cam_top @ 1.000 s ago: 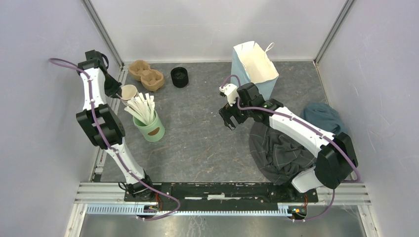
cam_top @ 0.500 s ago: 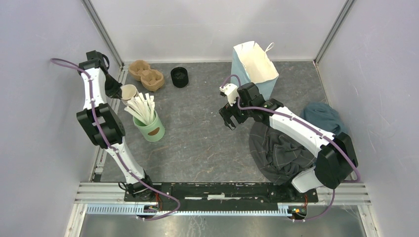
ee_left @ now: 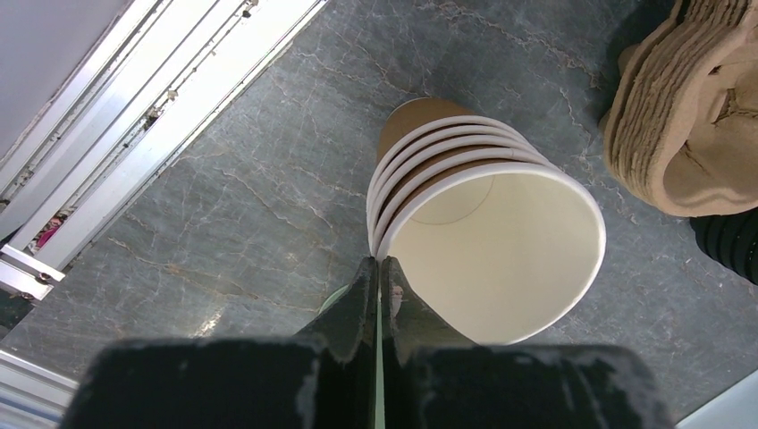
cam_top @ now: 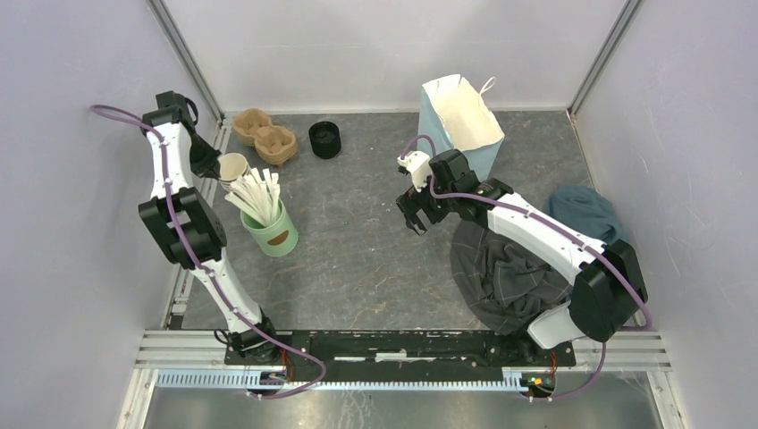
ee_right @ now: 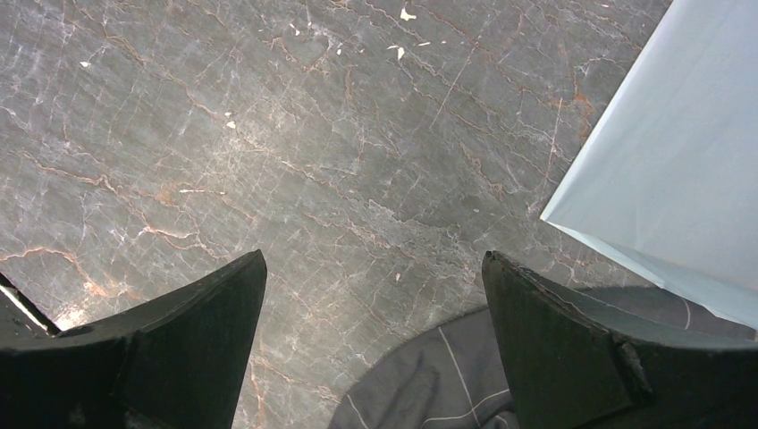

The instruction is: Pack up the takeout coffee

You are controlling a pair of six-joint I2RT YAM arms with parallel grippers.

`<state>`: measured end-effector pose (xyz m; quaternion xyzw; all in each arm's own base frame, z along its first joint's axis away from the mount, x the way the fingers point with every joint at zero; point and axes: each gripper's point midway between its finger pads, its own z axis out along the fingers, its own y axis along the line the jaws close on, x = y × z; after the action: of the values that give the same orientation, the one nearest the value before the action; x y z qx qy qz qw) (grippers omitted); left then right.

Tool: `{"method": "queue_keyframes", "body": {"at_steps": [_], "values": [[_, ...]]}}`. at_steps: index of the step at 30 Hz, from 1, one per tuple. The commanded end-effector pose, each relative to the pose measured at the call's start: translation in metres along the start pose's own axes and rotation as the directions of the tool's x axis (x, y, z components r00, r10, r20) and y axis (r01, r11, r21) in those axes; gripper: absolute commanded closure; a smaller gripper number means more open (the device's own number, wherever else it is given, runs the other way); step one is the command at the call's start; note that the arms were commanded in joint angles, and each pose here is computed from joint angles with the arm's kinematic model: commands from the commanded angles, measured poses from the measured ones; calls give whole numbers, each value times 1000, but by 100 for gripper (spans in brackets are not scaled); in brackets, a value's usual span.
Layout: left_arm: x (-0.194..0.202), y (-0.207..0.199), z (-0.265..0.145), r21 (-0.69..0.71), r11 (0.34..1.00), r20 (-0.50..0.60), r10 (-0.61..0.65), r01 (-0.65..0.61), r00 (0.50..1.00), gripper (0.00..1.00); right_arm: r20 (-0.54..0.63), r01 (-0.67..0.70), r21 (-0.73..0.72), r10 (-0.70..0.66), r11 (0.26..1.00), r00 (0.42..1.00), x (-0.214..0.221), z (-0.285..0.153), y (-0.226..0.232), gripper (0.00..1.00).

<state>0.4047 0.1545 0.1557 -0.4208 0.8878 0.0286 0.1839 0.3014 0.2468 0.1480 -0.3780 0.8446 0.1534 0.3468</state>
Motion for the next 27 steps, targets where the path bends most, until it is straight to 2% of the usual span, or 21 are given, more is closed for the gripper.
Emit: {"method": "queue_keyframes", "body": {"at_steps": [1,15,21,27], "values": [[-21,-2,-38,26,1000,124,-4,0,992,98,45,-11,-12,12,1000,999,-13,1,1,2],[-30,1,-65,55,998,221,-40,29,974,98,54,-18,-31,20,999,998,-16,-1,5,2],[-51,-7,-110,127,988,316,-126,90,940,98,55,-22,-42,24,999,998,-17,-2,7,2],[-60,-17,-161,243,959,363,-230,146,903,98,59,-22,-27,24,999,998,-18,-6,4,2]]}}
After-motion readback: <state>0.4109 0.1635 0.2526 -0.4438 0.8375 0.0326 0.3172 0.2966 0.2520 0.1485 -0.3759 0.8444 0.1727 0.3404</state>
